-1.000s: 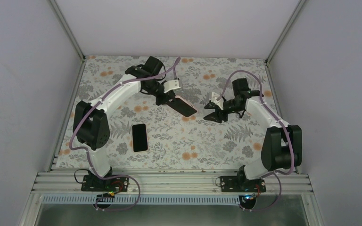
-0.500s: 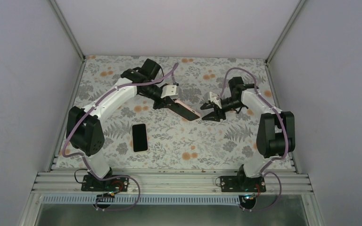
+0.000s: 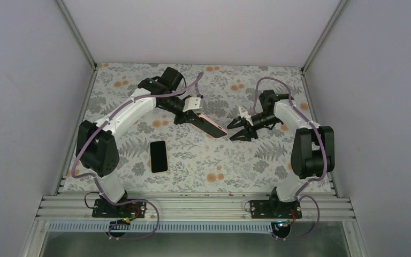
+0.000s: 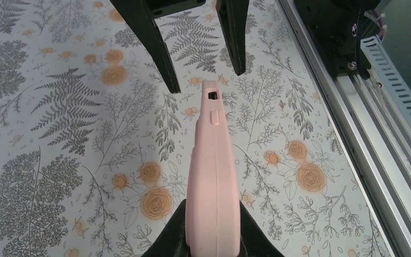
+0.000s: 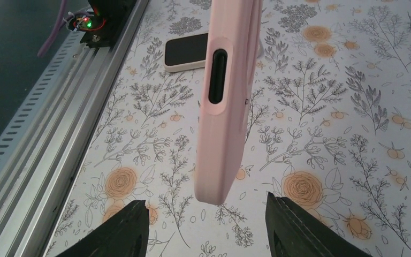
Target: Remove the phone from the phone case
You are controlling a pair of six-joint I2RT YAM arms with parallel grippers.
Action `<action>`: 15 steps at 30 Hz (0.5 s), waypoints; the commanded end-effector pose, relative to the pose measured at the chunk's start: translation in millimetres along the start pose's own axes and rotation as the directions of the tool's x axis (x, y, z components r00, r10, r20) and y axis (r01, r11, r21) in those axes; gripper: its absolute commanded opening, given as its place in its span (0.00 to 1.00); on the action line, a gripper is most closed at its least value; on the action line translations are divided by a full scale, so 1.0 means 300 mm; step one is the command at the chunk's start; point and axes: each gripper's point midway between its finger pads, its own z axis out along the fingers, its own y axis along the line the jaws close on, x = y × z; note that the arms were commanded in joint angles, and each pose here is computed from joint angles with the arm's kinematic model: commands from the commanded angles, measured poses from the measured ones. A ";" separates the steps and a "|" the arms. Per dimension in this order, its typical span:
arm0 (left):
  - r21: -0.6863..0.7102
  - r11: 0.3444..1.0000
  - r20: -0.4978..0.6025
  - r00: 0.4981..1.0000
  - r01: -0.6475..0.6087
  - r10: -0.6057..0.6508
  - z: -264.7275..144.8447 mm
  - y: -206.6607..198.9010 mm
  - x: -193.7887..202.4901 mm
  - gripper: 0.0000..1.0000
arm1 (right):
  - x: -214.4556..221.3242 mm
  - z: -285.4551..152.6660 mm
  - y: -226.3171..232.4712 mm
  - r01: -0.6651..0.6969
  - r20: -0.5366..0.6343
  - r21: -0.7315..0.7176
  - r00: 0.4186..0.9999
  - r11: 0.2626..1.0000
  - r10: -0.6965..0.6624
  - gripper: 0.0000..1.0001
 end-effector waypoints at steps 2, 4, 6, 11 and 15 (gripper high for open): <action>0.004 0.998 0.078 0.995 -0.063 0.063 -0.010 0.010 -0.094 0.12 | -0.062 -0.005 -0.014 0.027 0.064 0.016 0.998 1.000 -0.028 0.57; 0.008 0.998 0.076 0.995 -0.061 0.060 -0.004 0.011 -0.098 0.12 | -0.070 0.000 -0.024 0.026 0.069 0.028 0.997 0.999 -0.028 0.57; 0.012 0.998 0.078 0.995 -0.060 0.059 0.002 0.009 -0.108 0.12 | -0.068 0.007 -0.039 0.018 0.066 0.041 0.998 0.999 -0.020 0.57; 0.038 0.997 0.078 0.995 -0.063 0.060 0.018 -0.015 -0.122 0.12 | -0.080 -0.002 -0.058 0.047 0.047 0.092 0.998 0.995 -0.052 0.57; 0.057 0.995 0.075 0.994 -0.082 0.077 0.022 -0.051 -0.134 0.12 | -0.066 -0.001 -0.071 0.049 0.025 0.098 0.998 0.994 -0.052 0.55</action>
